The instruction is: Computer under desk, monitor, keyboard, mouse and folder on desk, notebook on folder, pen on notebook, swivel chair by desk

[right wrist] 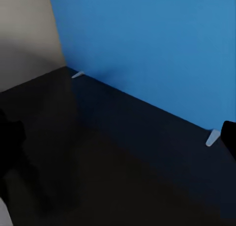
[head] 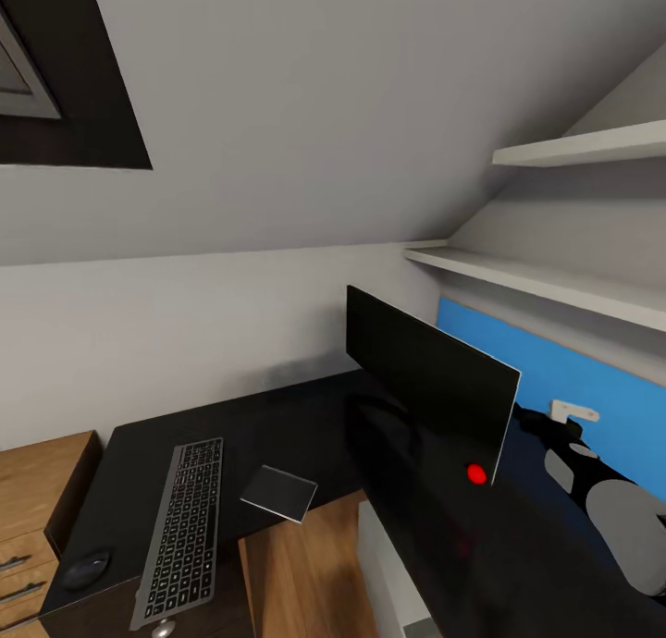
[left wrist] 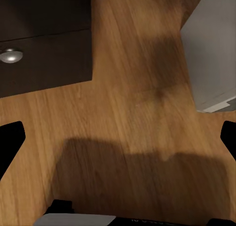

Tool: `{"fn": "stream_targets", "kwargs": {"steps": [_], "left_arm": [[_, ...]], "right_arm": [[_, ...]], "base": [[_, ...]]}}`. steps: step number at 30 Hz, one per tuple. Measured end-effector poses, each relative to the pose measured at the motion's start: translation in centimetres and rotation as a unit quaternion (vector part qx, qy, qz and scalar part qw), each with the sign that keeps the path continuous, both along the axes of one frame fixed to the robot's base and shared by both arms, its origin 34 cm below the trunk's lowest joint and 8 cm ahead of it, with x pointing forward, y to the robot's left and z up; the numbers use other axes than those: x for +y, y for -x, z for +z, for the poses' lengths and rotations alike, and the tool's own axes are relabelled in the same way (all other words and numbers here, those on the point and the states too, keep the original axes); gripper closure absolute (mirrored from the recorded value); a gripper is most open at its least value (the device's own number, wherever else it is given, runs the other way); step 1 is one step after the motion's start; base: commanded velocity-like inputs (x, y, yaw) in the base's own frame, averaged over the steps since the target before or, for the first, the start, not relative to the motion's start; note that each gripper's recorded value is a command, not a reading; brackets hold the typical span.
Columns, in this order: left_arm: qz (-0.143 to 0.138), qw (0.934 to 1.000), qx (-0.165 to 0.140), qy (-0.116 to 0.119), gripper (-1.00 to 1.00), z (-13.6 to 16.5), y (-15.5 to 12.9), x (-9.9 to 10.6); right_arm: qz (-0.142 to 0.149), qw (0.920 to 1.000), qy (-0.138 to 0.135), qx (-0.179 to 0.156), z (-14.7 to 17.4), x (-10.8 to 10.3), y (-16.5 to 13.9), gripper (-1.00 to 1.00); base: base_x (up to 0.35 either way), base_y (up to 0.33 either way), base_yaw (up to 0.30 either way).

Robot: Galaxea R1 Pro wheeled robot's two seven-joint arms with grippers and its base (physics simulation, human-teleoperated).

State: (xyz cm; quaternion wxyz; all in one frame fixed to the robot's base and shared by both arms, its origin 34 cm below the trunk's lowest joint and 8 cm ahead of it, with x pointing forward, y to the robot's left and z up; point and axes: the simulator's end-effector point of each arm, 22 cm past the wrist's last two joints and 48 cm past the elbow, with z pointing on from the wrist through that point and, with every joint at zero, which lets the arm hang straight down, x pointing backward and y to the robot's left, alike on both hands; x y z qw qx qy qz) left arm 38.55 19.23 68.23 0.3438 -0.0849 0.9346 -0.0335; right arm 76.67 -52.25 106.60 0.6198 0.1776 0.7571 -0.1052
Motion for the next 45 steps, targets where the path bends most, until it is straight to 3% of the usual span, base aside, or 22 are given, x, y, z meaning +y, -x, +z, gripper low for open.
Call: {"fn": "stream_targets", "kwargs": {"steps": [7, 45], "left_arm": [[0.000, 1.0000, 0.000, 0.000, -1.00, 0.0, 0.0, 0.0], [0.001, 1.0000, 0.000, -0.001, -1.00, 0.0, 0.0, 0.2]], "right_arm": [[0.009, 0.9999, -0.006, 0.001, -0.4, 1.7, -0.5, -1.00], [0.012, 0.9999, -0.006, -0.007, -1.1, 2.5, -0.2, -1.00]], "base": [[0.000, 0.000, 0.189], [0.000, 0.000, 0.271]]}}
